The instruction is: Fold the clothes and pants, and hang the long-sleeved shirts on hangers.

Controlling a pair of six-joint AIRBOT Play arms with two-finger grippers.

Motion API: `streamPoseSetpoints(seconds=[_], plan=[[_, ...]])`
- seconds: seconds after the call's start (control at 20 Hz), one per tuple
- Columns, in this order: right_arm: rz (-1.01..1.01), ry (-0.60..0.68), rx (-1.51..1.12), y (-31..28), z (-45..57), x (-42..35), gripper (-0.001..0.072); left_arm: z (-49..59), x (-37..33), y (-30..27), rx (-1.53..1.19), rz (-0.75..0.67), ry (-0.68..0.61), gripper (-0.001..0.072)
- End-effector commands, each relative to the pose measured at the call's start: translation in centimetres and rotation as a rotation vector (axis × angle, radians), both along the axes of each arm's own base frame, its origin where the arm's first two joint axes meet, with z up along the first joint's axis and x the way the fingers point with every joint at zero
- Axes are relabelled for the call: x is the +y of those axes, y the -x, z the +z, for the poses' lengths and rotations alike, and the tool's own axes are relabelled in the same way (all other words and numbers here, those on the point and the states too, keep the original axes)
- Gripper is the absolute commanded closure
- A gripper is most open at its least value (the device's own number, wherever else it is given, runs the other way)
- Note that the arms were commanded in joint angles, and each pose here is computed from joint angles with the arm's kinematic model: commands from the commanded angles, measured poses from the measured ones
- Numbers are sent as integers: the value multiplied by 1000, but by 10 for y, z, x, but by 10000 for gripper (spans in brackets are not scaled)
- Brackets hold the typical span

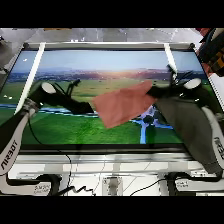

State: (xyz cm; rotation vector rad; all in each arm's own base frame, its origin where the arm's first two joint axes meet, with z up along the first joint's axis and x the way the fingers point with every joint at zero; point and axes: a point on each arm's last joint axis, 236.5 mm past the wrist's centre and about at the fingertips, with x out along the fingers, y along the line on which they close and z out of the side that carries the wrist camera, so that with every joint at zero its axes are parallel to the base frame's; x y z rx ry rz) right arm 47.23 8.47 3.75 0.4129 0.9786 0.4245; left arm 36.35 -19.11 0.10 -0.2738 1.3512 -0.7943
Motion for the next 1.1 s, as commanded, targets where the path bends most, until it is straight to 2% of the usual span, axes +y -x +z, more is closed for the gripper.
streamPoseSetpoints(seconds=[0.0,0.15,0.25,0.45,0.55,0.65,0.7,0.8,0.85,0.9,1.0,1.05], plan=[[-231,160,-108,-3,92,-84,692,63,15,-24,-119,-16,21,230],[-505,272,-40,50,135,-177,692,112,16,-28,-246,-20,27,369],[-786,292,91,108,141,-240,692,135,13,-20,-303,-29,30,368],[-1335,205,405,242,137,-306,691,170,11,4,-375,-59,35,368],[-1527,187,474,294,144,-319,691,182,11,14,-399,-71,35,368],[-1634,197,475,327,152,-330,686,189,12,20,-418,-75,36,369],[-1677,202,489,341,154,-334,584,191,12,20,-423,-74,36,368],[-1721,185,538,357,149,-335,254,191,12,20,-422,-74,35,368],[-1732,182,543,360,149,-337,152,190,12,20,-421,-74,35,368],[-1733,183,534,359,149,-338,123,190,12,20,-420,-74,35,368],[-1661,214,480,348,153,-344,129,188,11,25,-402,-91,34,369],[-1591,233,430,336,156,-347,203,186,12,30,-385,-106,32,369]])
